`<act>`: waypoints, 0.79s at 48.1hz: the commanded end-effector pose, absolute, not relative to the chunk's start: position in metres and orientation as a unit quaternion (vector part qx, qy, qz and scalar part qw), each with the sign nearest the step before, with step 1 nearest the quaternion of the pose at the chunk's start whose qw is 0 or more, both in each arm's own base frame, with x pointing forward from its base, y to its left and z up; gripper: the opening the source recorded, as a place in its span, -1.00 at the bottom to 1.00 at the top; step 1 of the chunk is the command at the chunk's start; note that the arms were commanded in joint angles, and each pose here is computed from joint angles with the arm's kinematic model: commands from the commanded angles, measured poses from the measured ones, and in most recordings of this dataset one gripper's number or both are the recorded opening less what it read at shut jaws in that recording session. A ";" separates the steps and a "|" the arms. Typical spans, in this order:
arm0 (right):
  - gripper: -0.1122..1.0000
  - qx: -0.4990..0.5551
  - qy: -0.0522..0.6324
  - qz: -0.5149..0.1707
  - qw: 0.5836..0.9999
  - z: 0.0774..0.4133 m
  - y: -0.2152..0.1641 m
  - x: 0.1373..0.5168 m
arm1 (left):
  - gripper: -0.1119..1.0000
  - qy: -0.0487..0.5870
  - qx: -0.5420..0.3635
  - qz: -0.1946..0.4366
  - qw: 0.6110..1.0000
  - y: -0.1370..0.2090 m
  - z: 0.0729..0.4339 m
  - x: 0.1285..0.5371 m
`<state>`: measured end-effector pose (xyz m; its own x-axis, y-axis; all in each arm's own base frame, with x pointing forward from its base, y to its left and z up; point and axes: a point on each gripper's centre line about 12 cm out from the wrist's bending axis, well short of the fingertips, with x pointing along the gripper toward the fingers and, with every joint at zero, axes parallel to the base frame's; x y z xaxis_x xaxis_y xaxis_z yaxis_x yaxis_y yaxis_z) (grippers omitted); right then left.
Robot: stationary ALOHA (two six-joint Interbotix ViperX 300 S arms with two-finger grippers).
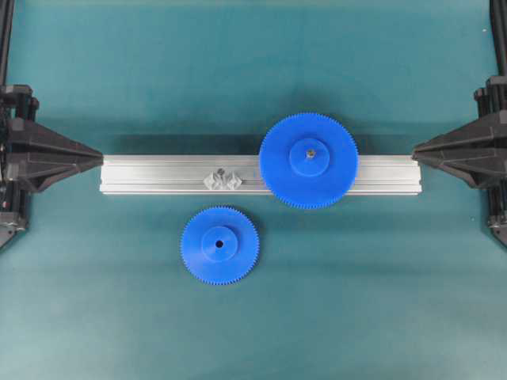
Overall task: Insert the small gear onto the shaft.
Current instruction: 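Move the left gripper toward the small blue gear on the table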
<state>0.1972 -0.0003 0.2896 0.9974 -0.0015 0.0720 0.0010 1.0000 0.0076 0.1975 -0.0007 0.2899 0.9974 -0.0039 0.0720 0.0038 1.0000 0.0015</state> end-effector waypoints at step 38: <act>-0.60 0.086 0.139 -0.003 0.986 0.290 0.003 0.211 | -0.79 0.200 -0.041 -0.030 0.979 -0.024 0.260 0.290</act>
<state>0.2049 0.0021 0.2819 0.9654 0.0133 -0.2606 0.0294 0.9868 0.1592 0.2749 -0.0215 0.2529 0.9169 -0.0717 -0.3926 0.0380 0.9950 -0.0929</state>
